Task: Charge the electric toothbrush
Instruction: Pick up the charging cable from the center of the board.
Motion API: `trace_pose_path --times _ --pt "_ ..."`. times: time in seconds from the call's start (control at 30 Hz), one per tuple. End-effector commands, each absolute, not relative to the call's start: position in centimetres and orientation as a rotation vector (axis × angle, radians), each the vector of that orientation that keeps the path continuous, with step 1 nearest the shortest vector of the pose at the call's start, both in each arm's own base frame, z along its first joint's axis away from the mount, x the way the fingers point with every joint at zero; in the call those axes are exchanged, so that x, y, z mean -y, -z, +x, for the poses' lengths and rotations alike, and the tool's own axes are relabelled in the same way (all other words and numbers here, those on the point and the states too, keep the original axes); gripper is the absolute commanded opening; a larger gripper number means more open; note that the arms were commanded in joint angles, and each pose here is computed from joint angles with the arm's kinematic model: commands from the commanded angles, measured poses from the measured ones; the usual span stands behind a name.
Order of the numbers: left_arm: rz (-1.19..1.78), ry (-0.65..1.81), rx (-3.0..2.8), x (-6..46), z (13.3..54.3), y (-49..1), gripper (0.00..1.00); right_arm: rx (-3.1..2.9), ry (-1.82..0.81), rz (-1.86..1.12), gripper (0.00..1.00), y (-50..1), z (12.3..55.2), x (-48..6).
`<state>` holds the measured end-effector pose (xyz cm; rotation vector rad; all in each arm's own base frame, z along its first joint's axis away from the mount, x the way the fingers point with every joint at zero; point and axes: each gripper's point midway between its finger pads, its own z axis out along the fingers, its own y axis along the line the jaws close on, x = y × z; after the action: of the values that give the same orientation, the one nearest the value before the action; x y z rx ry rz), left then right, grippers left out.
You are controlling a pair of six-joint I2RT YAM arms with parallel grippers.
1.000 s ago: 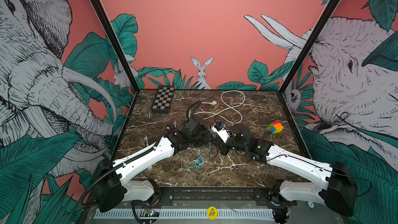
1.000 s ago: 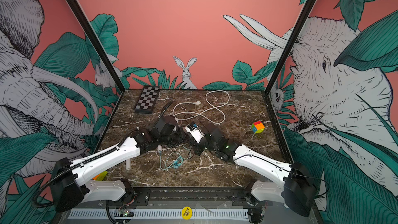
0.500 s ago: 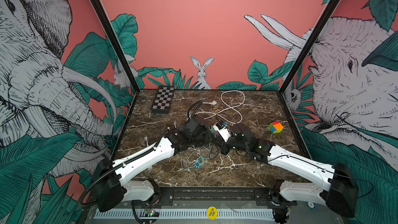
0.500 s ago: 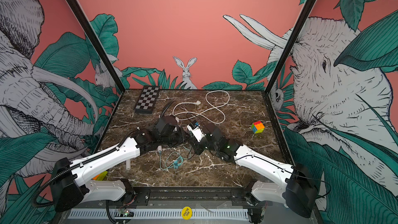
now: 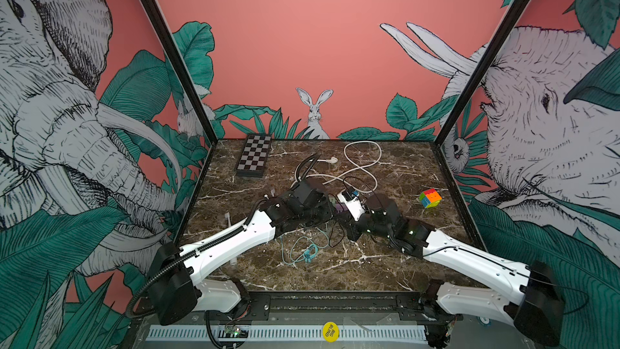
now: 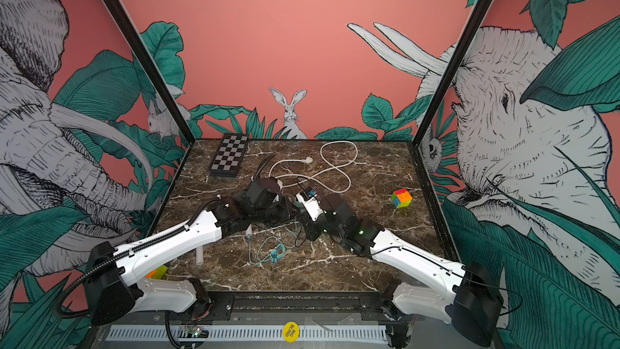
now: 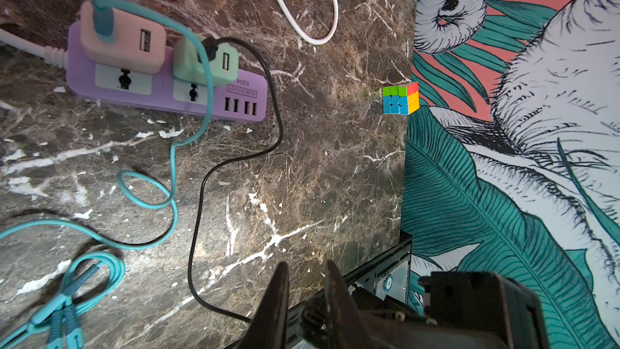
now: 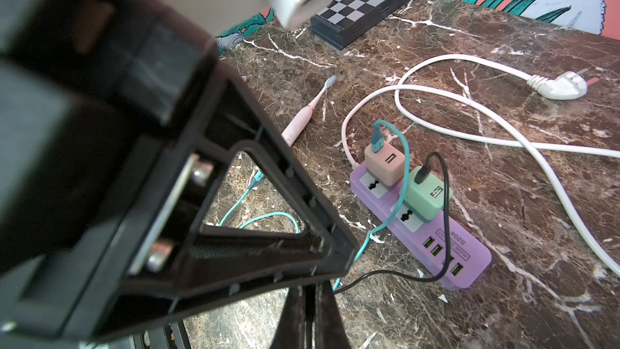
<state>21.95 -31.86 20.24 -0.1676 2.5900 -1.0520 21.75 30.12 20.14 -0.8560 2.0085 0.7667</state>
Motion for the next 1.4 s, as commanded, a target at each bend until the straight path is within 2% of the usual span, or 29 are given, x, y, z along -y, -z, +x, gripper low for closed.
trace_pose_path --times 0.0,0.4,0.53,0.7,0.73,0.8,0.9,1.03,1.17,1.37 --pt "-0.107 1.058 -2.633 32.5 20.7 -20.3 0.2 -1.907 -0.796 -0.808 0.0 -22.6 22.7 -30.6" --pt "-0.059 1.088 -2.643 33.5 20.2 -20.0 0.11 -1.913 -0.794 -0.795 0.0 -22.5 22.8 -30.6" --pt "-0.048 1.078 -2.654 33.6 20.1 -19.9 0.0 -1.914 -0.789 -0.793 0.0 -22.5 22.8 -30.4" --pt "-0.085 1.064 -2.653 33.1 20.2 -19.6 0.0 -1.916 -0.803 -0.792 0.0 -22.5 22.6 -30.5" --pt "-0.09 1.064 -2.65 33.0 20.2 -19.6 0.0 -1.912 -0.809 -0.792 0.02 -22.5 22.5 -30.5" --pt "-0.101 1.059 -2.649 32.9 20.2 -19.6 0.0 -1.906 -0.818 -0.785 0.15 -22.7 22.5 -30.5" --pt "-0.121 1.045 -2.642 32.5 20.4 -19.6 0.0 -1.891 -0.826 -0.788 0.31 -22.9 22.2 -30.4" --pt "-0.132 1.024 -2.634 32.2 20.5 -19.7 0.0 -1.881 -0.818 -0.796 0.44 -23.0 21.8 -29.8" --pt "-0.134 1.01 -2.634 32.1 20.7 -19.8 0.0 -1.879 -0.812 -0.795 0.51 -22.8 21.3 -29.1" --pt "-0.146 1.004 -2.628 31.8 20.9 -20.0 0.0 -1.889 -0.857 -0.823 0.52 -21.4 20.0 -28.8"
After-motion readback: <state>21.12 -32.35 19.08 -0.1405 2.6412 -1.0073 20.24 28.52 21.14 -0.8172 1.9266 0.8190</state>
